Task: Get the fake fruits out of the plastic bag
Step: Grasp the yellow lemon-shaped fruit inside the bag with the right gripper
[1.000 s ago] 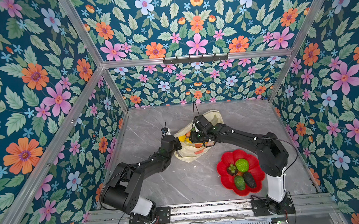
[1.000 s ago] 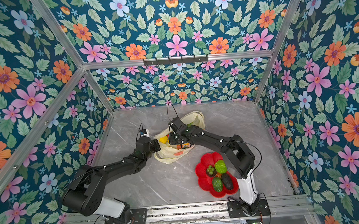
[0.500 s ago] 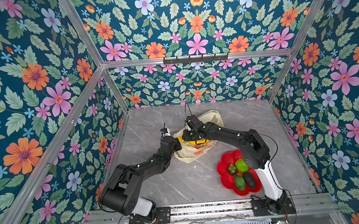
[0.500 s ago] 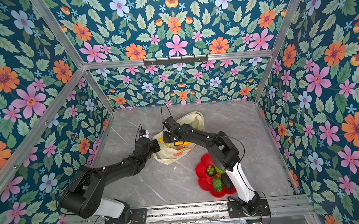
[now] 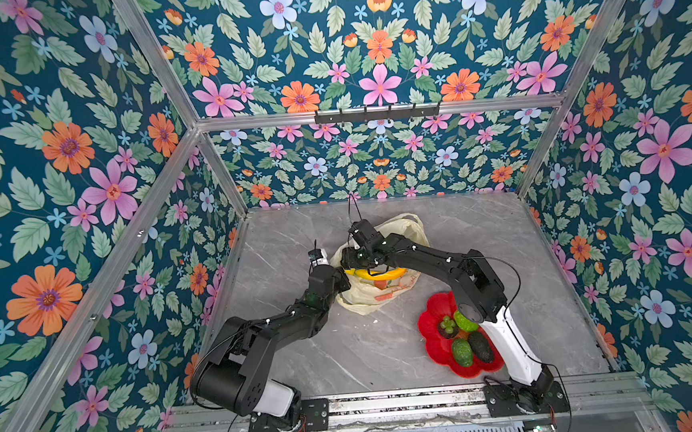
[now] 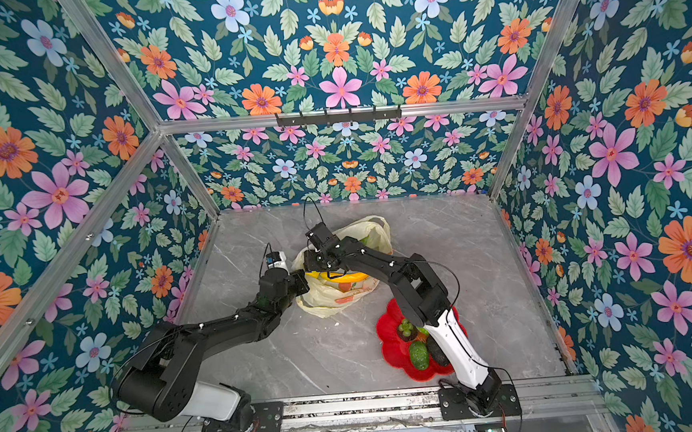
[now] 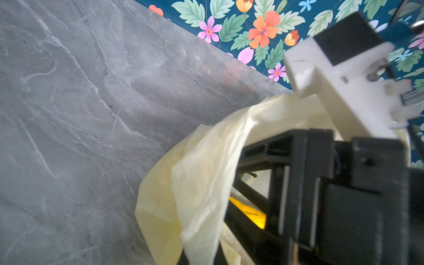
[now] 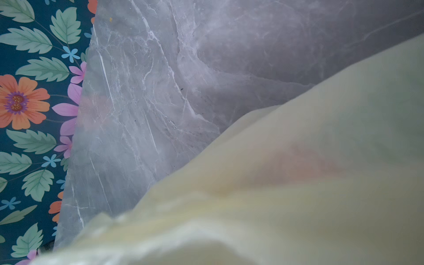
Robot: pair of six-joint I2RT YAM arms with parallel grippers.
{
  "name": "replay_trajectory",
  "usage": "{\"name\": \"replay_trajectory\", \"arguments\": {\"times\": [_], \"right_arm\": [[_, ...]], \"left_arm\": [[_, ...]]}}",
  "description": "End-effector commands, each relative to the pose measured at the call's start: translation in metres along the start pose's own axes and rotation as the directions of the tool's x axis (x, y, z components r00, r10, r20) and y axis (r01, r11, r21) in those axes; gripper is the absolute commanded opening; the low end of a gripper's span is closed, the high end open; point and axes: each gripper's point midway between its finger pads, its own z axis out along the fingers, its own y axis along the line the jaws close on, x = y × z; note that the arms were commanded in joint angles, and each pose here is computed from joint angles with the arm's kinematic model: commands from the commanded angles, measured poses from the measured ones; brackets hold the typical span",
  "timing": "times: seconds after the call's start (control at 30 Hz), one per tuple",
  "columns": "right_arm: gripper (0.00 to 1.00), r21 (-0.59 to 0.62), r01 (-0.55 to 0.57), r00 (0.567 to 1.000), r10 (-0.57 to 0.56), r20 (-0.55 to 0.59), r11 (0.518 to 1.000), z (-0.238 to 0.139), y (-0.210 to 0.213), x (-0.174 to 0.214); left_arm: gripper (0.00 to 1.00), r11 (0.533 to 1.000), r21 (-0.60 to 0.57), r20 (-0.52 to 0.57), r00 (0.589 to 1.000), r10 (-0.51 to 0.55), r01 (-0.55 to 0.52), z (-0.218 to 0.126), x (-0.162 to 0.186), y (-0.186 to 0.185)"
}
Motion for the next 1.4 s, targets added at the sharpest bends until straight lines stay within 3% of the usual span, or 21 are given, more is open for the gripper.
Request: {"name": "replay_trajectory", "arguments": {"times": [0.0, 0.2, 0.67, 0.97, 1.37], "right_arm": [[0.65, -0.006, -0.019, 1.0, 0.019, -0.016, 1.0, 0.002, 0.004, 0.003], [0.65, -0.006, -0.043, 0.998, 0.042, -0.039, 0.999, 0.009, 0.006, 0.008], [0.75, 0.158, -0.077, 0.99, 0.094, -0.102, 0.984, 0.037, -0.025, 0.023], [0.64, 0.197, -0.102, 0.994, 0.11, -0.028, 0.975, 0.015, -0.035, 0.013], [0.62, 0.164, -0.116, 0.993, 0.114, 0.02, 0.98, -0.016, -0.041, 0.004]], "left_arm": [[0.0, 1.0, 0.029, 0.021, 1.0, -0.007, 0.006, -0.001, -0.005, -0.006], [0.0, 0.999, 0.034, 0.017, 1.0, -0.005, 0.004, -0.001, -0.005, -0.008], [0.0, 0.999, 0.041, 0.016, 1.0, -0.001, 0.0, -0.001, -0.005, -0.01], [0.0, 1.0, 0.01, 0.02, 1.0, 0.003, -0.003, -0.002, -0.007, -0.006], [0.0, 1.0, 0.008, -0.002, 1.0, 0.012, -0.012, 0.003, -0.002, -0.006]]}}
